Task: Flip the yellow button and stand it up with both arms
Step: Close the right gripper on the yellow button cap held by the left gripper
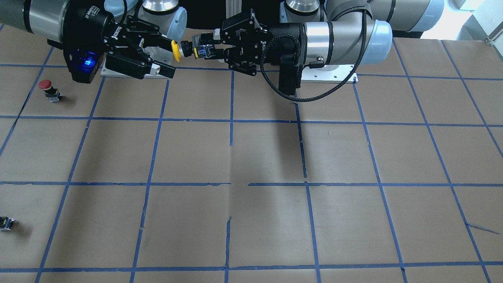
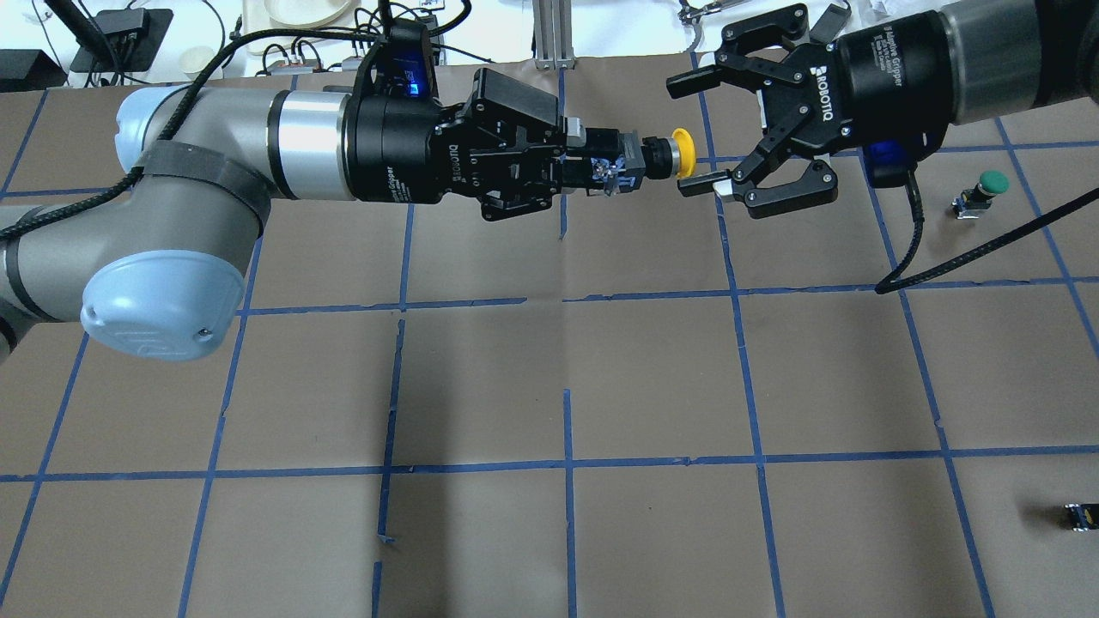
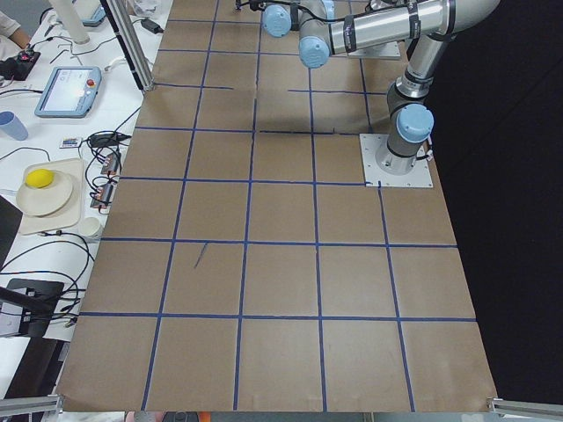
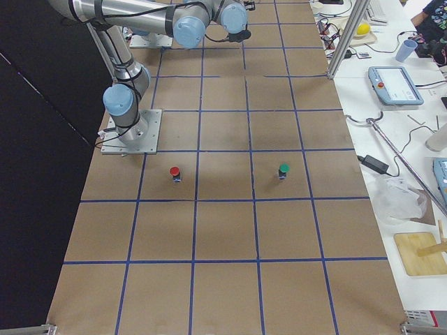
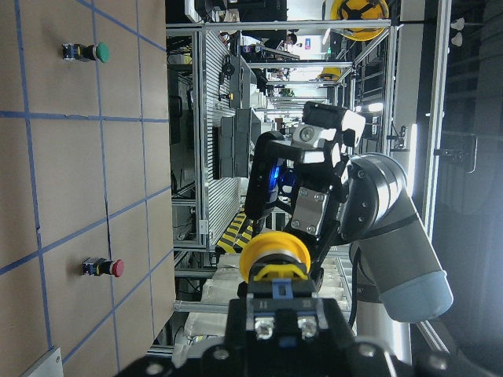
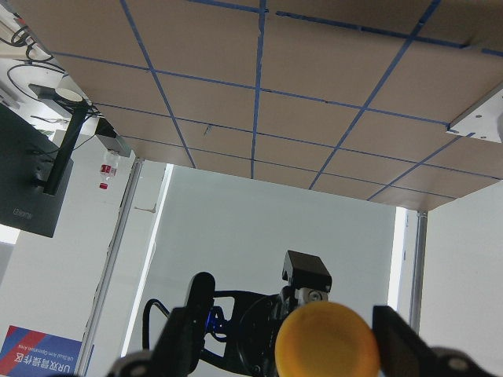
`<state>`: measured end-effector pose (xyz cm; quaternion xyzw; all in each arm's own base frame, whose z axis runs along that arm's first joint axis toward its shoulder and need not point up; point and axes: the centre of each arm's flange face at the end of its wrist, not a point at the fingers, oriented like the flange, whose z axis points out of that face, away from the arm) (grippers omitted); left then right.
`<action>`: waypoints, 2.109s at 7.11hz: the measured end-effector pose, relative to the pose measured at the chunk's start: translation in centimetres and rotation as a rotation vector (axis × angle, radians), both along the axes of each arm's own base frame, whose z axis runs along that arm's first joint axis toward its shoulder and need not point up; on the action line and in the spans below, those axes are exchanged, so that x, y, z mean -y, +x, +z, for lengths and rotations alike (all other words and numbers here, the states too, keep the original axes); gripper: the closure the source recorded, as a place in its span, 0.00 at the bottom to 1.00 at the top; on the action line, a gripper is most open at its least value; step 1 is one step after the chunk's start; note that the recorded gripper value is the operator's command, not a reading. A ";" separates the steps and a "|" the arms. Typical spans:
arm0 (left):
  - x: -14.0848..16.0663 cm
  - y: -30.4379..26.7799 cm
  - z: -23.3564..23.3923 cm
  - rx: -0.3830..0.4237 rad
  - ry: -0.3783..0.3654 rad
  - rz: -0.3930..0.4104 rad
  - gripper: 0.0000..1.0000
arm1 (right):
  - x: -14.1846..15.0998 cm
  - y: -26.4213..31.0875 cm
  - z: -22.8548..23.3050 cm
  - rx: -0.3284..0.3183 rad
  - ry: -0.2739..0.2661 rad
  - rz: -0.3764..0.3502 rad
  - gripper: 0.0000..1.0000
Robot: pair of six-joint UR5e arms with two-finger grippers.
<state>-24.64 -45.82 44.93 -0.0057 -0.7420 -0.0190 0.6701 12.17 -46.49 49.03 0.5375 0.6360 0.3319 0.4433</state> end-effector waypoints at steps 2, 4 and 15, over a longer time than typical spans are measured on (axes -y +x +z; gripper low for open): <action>0.0 0.0 0.1 0.000 0.007 0.001 0.98 | -0.5 0.6 0.0 0.000 0.012 0.010 0.01; 0.2 0.0 0.0 0.000 0.019 0.002 0.98 | -0.7 0.7 -0.1 -0.003 0.024 0.013 0.28; 0.5 0.0 0.6 0.005 0.058 0.007 0.12 | -1.3 0.8 0.8 -0.002 0.003 0.009 0.90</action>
